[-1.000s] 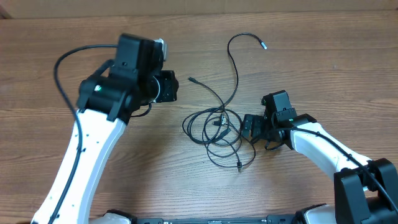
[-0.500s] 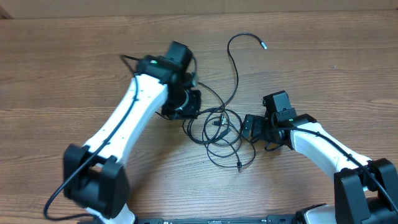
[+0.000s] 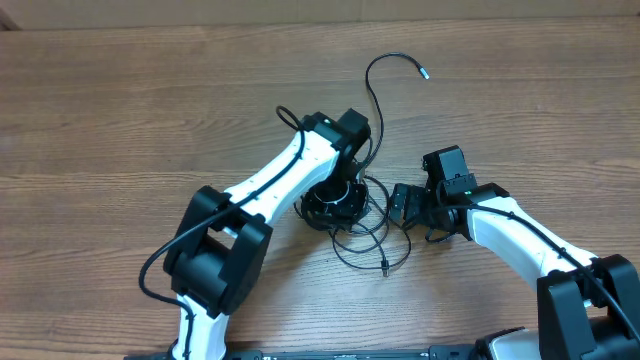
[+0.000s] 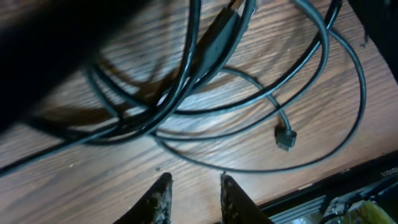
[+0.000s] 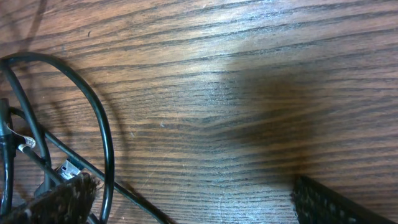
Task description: Untangle cables
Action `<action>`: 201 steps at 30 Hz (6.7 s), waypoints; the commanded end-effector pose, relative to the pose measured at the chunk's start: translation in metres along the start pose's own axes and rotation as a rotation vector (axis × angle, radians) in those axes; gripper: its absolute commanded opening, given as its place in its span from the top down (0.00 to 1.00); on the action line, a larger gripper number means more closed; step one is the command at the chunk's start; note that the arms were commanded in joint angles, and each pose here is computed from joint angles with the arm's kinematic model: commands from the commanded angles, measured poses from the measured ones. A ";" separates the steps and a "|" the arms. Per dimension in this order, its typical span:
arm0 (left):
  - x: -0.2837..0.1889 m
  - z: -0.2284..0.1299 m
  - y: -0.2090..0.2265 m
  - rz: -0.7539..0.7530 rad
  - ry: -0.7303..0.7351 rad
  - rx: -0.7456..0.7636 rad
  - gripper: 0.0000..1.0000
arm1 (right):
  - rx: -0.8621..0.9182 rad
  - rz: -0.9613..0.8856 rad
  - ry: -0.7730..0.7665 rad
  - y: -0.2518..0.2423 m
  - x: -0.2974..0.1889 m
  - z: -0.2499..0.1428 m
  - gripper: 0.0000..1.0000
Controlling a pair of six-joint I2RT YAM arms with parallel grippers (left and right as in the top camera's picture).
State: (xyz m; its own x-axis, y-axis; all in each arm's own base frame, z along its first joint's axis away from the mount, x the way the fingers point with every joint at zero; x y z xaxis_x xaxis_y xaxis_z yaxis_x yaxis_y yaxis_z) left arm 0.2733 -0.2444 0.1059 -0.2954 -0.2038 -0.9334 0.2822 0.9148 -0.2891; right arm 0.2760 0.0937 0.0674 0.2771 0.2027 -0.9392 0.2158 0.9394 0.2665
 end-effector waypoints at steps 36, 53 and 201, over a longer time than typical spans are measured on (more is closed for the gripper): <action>-0.016 0.023 0.034 -0.070 -0.074 0.124 0.70 | 0.029 0.146 0.204 0.026 -0.023 -0.011 0.74; 0.003 0.018 -0.001 0.097 -0.098 0.107 0.60 | 0.032 -0.011 0.171 0.006 -0.021 -0.011 0.71; -0.072 0.012 0.067 0.360 -0.244 -0.114 0.20 | -0.001 0.055 -0.032 0.021 -0.019 0.025 0.00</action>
State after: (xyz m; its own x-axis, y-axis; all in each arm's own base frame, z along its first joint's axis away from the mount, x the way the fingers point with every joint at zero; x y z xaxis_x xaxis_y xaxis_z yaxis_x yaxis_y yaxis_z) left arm 0.3220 -0.1756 0.1505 -0.0063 0.0532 -0.9986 0.1750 0.9832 0.0513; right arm 0.2921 0.1021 0.0930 0.2921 0.2405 -0.9257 0.1999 0.9311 0.3050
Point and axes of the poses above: each gripper's point midway between its finger pads, its own x axis out along the fingers, its own y axis along the line the jaws close on, z = x × y, the point moved 6 cm from there along -x, back along the fingers, and after that the axes turned 4 degrees about x, right-handed, at the moved point
